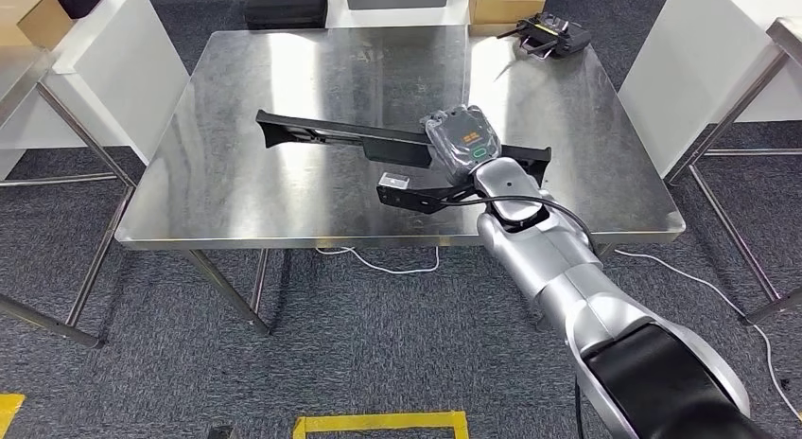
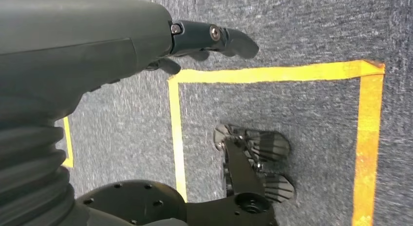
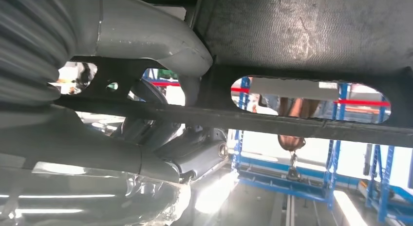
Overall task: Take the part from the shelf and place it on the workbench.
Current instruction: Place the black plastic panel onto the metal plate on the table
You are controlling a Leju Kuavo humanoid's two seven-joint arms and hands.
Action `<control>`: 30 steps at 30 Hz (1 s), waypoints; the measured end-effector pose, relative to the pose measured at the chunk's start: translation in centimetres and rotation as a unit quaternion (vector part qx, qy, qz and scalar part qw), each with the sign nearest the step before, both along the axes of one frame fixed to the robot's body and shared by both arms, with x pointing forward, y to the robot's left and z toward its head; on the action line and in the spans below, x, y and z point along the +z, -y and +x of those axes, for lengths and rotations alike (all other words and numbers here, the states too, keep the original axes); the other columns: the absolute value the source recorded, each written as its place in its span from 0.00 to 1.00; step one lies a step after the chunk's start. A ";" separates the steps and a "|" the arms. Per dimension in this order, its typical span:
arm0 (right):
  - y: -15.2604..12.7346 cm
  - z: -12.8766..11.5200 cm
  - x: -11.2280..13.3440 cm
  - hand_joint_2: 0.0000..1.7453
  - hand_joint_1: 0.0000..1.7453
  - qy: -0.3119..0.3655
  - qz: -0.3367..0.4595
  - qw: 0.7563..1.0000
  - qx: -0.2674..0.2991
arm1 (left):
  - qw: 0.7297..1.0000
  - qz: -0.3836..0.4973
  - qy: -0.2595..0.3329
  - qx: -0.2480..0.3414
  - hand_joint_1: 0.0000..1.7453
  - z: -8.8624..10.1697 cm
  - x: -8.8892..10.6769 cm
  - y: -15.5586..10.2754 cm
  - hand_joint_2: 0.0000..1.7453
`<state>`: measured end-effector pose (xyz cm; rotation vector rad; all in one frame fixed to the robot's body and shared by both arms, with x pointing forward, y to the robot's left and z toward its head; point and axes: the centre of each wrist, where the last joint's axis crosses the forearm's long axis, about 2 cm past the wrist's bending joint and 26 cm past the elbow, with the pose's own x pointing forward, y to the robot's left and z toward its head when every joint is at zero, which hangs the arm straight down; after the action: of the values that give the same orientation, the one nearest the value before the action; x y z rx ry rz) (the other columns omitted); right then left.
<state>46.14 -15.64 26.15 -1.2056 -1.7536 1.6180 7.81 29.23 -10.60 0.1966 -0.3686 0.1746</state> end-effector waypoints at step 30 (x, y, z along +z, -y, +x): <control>2.9 1.1 -0.9 1.00 1.00 -0.019 -0.019 0.997 -0.068 | 1.000 -0.001 0.020 0.016 0.00 -0.5 -0.1 0.5 1.00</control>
<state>47.26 -18.58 25.21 -1.2752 -1.5874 1.5914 7.31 28.72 -10.69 0.1981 -0.4047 0.2099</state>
